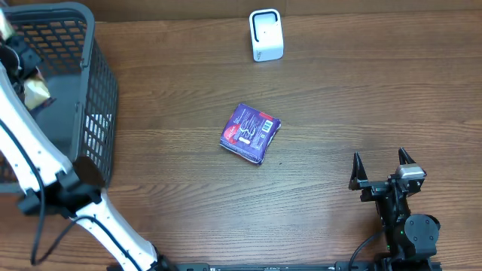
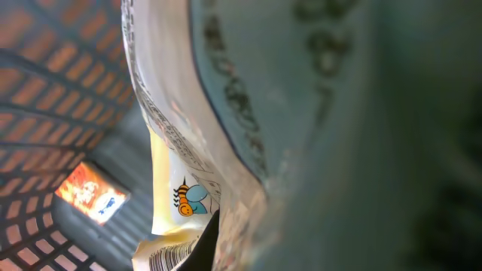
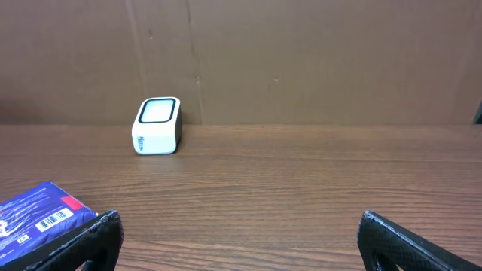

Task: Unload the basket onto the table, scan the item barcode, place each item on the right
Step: 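Carry the white-blue bag out and set it right of the purple box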

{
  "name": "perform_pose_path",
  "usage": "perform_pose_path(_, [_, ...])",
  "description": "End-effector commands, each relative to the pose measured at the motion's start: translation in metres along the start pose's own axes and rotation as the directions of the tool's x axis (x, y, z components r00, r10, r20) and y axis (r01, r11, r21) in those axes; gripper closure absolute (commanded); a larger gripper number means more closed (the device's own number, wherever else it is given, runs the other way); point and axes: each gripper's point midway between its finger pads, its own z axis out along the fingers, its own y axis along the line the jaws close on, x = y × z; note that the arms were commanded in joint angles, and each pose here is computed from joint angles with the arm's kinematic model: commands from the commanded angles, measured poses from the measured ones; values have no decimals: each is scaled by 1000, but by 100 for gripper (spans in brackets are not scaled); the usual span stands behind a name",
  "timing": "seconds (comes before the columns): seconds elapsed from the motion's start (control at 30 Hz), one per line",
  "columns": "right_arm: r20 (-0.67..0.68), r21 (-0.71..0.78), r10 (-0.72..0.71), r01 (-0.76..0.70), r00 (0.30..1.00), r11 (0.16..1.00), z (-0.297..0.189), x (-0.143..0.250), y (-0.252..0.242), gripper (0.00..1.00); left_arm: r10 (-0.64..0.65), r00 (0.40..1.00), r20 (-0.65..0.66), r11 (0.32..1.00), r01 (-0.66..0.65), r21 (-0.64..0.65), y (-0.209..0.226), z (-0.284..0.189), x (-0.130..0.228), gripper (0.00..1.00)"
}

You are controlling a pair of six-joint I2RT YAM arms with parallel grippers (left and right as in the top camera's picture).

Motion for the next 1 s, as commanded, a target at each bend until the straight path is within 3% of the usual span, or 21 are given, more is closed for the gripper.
perform_pose_path(0.0, [5,16,-7,7,1000,1000,0,1,-3,0,68,979,191,987,-95,133,-41,-97,4,96])
perform_pose_path(0.17, [6,16,-7,7,1000,1000,0,1,-3,0,204,943,264,911,-281,301,-118,-157,47,96])
perform_pose_path(0.37, [6,16,-7,7,1000,1000,0,1,-3,0,449,874,185,736,-479,479,-226,-165,140,96])
perform_pose_path(0.5, [5,16,-7,7,1000,1000,0,1,-3,0,599,801,18,676,-517,524,-275,-135,221,96])
perform_pose_path(0.67, [5,16,-7,7,1000,1000,0,1,-3,0,747,645,-160,619,-587,522,-320,-78,322,96])
perform_pose_path(0.8, [6,16,-7,7,1000,1000,0,1,-3,0,793,554,-253,596,-620,510,-343,-35,386,96])
perform_pose_path(0.97, [6,16,-7,7,1000,1000,0,1,-3,0,803,502,-322,593,-614,521,-368,4,451,96])
